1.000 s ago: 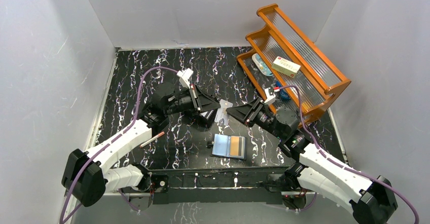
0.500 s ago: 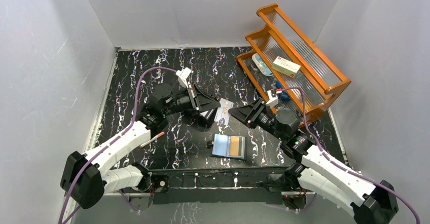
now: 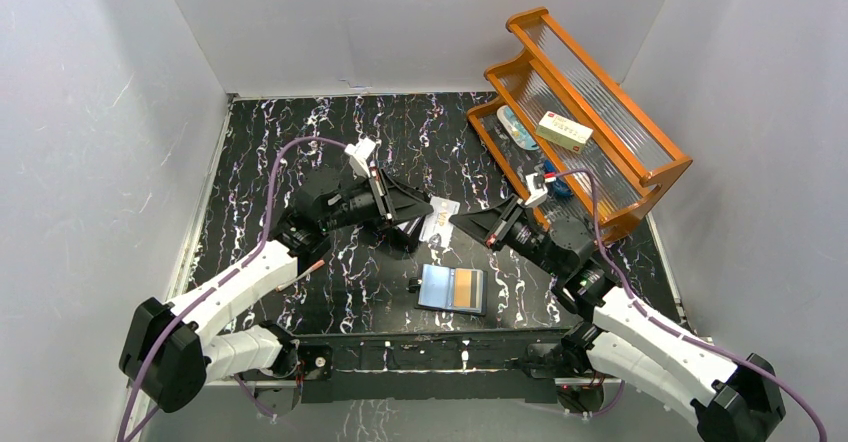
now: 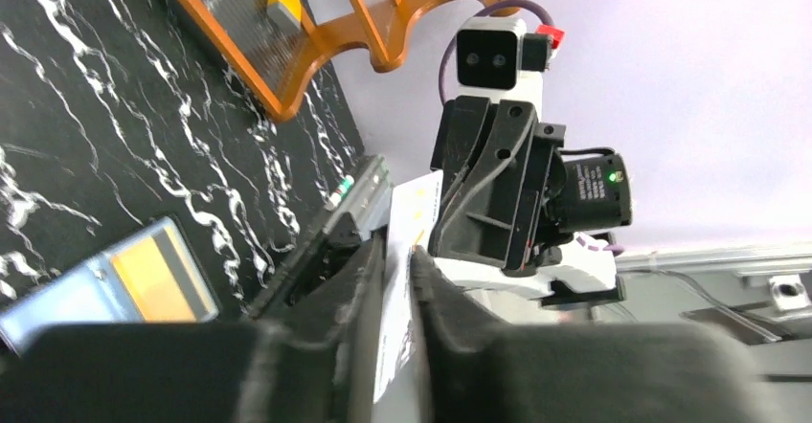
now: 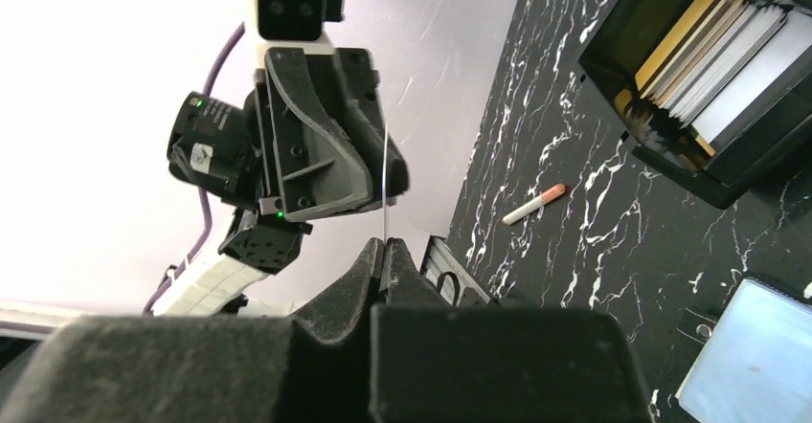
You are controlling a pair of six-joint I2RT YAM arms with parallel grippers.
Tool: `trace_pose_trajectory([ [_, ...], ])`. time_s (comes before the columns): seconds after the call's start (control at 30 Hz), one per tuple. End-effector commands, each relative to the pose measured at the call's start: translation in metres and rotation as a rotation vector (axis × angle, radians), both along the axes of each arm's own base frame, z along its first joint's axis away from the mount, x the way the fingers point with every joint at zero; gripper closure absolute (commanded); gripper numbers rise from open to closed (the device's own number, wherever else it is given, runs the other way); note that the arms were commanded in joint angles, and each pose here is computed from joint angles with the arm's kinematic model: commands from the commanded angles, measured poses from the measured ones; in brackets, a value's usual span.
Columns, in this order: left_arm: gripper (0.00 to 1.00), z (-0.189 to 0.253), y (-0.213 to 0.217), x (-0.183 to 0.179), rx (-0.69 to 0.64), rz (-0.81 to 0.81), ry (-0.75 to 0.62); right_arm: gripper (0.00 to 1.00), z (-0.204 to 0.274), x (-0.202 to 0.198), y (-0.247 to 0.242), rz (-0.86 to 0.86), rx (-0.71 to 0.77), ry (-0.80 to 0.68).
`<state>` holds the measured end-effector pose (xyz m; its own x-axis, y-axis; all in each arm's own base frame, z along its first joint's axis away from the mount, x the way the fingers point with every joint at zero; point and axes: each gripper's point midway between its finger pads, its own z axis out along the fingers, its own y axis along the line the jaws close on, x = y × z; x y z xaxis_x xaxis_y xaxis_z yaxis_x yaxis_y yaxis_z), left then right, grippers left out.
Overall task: Put the credit cards into the card holder
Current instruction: Pick up the credit card from the storage box, then insert the credit card into the card holder.
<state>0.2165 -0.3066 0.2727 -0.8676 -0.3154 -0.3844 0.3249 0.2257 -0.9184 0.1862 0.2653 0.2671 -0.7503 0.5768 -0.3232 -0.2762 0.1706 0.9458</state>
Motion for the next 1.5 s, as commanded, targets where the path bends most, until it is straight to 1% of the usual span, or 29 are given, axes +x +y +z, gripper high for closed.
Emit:
trace_pose_trajectory([
  [0.0, 0.71, 0.001, 0.000, -0.010, 0.028, -0.033, -0.019, 1.00, 0.007, -0.008, 0.001, 0.037, -0.002, -0.060],
  [0.03, 0.65, -0.005, 0.003, -0.008, 0.062, -0.018, -0.021, 1.00, -0.002, -0.009, -0.001, 0.034, -0.046, -0.047],
  [0.07, 0.62, -0.017, 0.008, -0.008, 0.125, -0.002, -0.012, 1.00, -0.011, -0.011, -0.002, 0.038, -0.088, -0.035],
  [0.2, 0.58, -0.064, 0.027, -0.007, 0.329, 0.055, 0.064, 1.00, -0.063, -0.021, -0.015, 0.046, -0.267, 0.060],
  [0.27, 0.59, -0.089, 0.030, -0.014, 0.388, 0.034, 0.123, 1.00, -0.085, -0.026, -0.022, 0.044, -0.313, 0.101],
  [0.33, 0.64, -0.111, 0.028, -0.024, 0.433, 0.000, 0.174, 1.00, -0.100, -0.028, -0.026, 0.035, -0.339, 0.123],
  [0.4, 0.66, -0.132, 0.026, -0.035, 0.500, -0.027, 0.193, 1.00, -0.129, -0.032, -0.034, 0.028, -0.407, 0.169],
  [0.47, 0.66, -0.153, 0.025, -0.044, 0.586, -0.036, 0.199, 1.00, -0.149, -0.033, -0.037, 0.035, -0.466, 0.190],
  [0.53, 0.68, -0.165, 0.022, -0.051, 0.633, -0.050, 0.194, 1.00, -0.162, -0.034, -0.037, 0.047, -0.496, 0.209],
  [0.67, 0.68, -0.183, 0.015, -0.064, 0.711, -0.086, 0.168, 1.00, -0.180, -0.035, -0.035, 0.067, -0.514, 0.232],
  [0.8, 0.68, -0.200, 0.017, -0.069, 0.780, -0.090, 0.166, 1.00, -0.193, -0.035, -0.036, 0.070, -0.529, 0.239],
  [1.0, 0.72, -0.219, 0.024, -0.073, 0.849, -0.092, 0.165, 1.00, -0.193, -0.033, -0.032, 0.080, -0.509, 0.231],
  [1.03, 0.74, -0.227, 0.025, -0.075, 0.874, -0.103, 0.175, 1.00, -0.194, -0.032, -0.031, 0.079, -0.493, 0.234],
  [1.3, 0.75, -0.241, 0.025, -0.076, 0.927, -0.112, 0.169, 1.00, -0.194, -0.029, -0.031, 0.077, -0.479, 0.235],
  [1.47, 0.79, -0.247, 0.023, -0.078, 0.943, -0.121, 0.172, 1.00, -0.204, -0.028, -0.032, 0.078, -0.485, 0.247],
])
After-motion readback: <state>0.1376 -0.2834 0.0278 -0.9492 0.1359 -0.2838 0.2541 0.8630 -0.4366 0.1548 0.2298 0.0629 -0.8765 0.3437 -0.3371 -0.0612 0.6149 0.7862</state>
